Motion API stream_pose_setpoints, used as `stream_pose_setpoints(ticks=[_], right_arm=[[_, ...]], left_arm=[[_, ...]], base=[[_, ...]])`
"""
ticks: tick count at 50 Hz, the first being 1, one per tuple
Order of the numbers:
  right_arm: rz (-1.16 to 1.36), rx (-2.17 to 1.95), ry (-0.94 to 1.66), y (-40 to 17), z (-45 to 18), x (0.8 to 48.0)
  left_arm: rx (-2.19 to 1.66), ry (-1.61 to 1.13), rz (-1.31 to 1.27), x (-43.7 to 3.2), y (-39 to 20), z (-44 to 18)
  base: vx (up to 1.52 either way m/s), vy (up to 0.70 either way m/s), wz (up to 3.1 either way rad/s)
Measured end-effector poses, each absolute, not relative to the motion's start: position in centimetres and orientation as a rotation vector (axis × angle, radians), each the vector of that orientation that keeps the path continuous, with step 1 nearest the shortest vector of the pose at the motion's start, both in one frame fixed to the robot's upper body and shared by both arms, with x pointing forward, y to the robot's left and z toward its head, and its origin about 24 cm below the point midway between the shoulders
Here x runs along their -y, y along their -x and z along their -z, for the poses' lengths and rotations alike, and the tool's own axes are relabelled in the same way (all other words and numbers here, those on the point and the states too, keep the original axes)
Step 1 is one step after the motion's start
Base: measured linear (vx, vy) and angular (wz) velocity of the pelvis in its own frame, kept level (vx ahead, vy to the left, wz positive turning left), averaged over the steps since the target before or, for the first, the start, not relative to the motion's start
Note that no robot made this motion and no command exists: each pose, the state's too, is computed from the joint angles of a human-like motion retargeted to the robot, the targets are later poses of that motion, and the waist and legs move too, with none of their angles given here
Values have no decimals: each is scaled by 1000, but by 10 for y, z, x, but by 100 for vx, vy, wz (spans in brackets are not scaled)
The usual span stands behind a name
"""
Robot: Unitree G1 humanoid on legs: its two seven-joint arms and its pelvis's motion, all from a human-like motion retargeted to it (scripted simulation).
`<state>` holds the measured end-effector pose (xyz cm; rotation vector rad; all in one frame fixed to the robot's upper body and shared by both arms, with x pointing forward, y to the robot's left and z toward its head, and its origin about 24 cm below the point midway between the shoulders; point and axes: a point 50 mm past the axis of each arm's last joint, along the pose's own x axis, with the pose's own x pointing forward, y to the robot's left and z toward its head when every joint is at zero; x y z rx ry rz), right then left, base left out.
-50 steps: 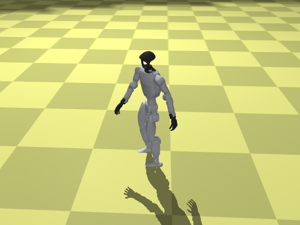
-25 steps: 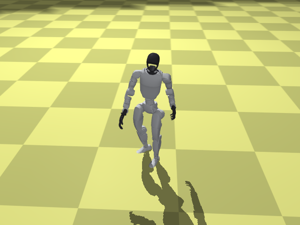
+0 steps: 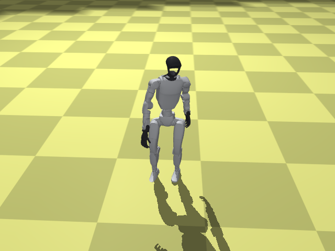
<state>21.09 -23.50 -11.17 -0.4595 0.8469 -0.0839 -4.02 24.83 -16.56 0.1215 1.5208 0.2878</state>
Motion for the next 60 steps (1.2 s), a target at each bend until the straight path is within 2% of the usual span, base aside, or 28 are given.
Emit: stream_pose_setpoints(ticks=[15, 27, 37, 45, 60], right_arm=[[-5, -722, 395, -243, 100, 193], [-126, -655, 542, -260, 91, 168], [-167, -649, 565, -269, 85, 159], [-181, -635, 556, -268, 86, 157], [-166, -613, 530, -270, 83, 157]], left_arm=[[-1520, -137, -340, -273, 46, 158], [-1475, -186, -359, -286, 37, 154], [-1575, -128, -293, -265, 65, 157], [-1574, -146, -289, -270, 67, 156], [-1411, -233, -267, -285, 14, 154]], base=[[32, -1, 53], [33, -13, 53], [28, -9, -29], [31, 0, -5], [28, -5, 43]])
